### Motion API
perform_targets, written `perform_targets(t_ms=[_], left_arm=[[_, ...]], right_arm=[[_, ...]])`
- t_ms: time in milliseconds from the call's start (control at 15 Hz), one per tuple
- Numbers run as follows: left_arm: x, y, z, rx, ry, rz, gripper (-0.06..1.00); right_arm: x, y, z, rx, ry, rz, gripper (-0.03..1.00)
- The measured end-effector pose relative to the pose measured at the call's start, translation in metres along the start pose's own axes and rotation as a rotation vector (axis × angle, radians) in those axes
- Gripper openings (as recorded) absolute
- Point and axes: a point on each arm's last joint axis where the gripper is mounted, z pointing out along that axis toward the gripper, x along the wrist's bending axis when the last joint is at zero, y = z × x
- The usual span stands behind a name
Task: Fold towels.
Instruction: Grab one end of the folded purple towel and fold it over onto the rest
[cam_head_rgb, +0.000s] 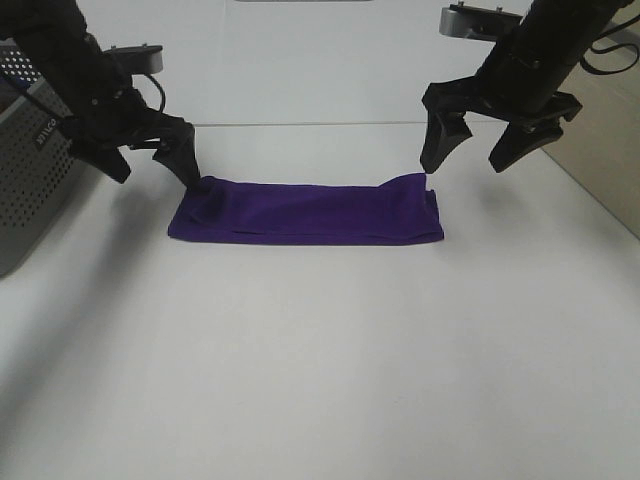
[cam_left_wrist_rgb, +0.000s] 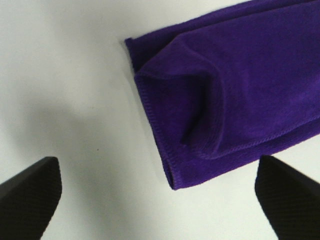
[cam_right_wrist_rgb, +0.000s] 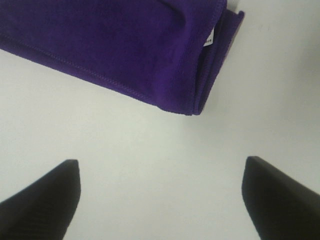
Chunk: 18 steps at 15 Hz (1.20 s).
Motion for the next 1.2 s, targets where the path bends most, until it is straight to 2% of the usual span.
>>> perform_targets(t_ms=[200, 267, 400, 667, 800, 933, 1133, 1200], left_arm=[[0.026, -0.005, 0.021, 0.008, -0.185, -0.094, 0.97], [0.037, -0.006, 0.031, 0.019, -0.287, -0.129, 0.97], [0.041, -0.008, 0.042, 0.045, -0.314, -0.136, 0.97], [0.035, -0.003, 0.052, 0.055, -0.375, -0.144, 0.97], [0.022, -0.001, 0.059, 0.067, -0.393, -0.129, 0.97], [-0.003, 0.003, 0.067, 0.074, -0.395, -0.135, 0.96], [-0.031, 0.006, 0.08, 0.071, -0.377, -0.141, 0.8], [-0.032, 0.006, 0.082, 0.077, -0.371, -0.141, 0.68]], right_arm=[[0.002, -0.003, -0.008, 0.015, 0.004, -0.003, 0.85], [0.002, -0.004, -0.008, 0.022, -0.004, -0.005, 0.85], [0.002, -0.004, -0.008, 0.022, -0.005, -0.006, 0.85], [0.002, -0.005, -0.008, 0.033, -0.004, -0.006, 0.85], [0.002, -0.007, -0.008, 0.054, -0.002, -0.007, 0.85], [0.002, -0.008, -0.008, 0.075, 0.0, -0.008, 0.85], [0.002, -0.011, -0.009, 0.102, -0.006, -0.013, 0.85], [0.001, -0.011, -0.009, 0.104, -0.006, -0.013, 0.85]])
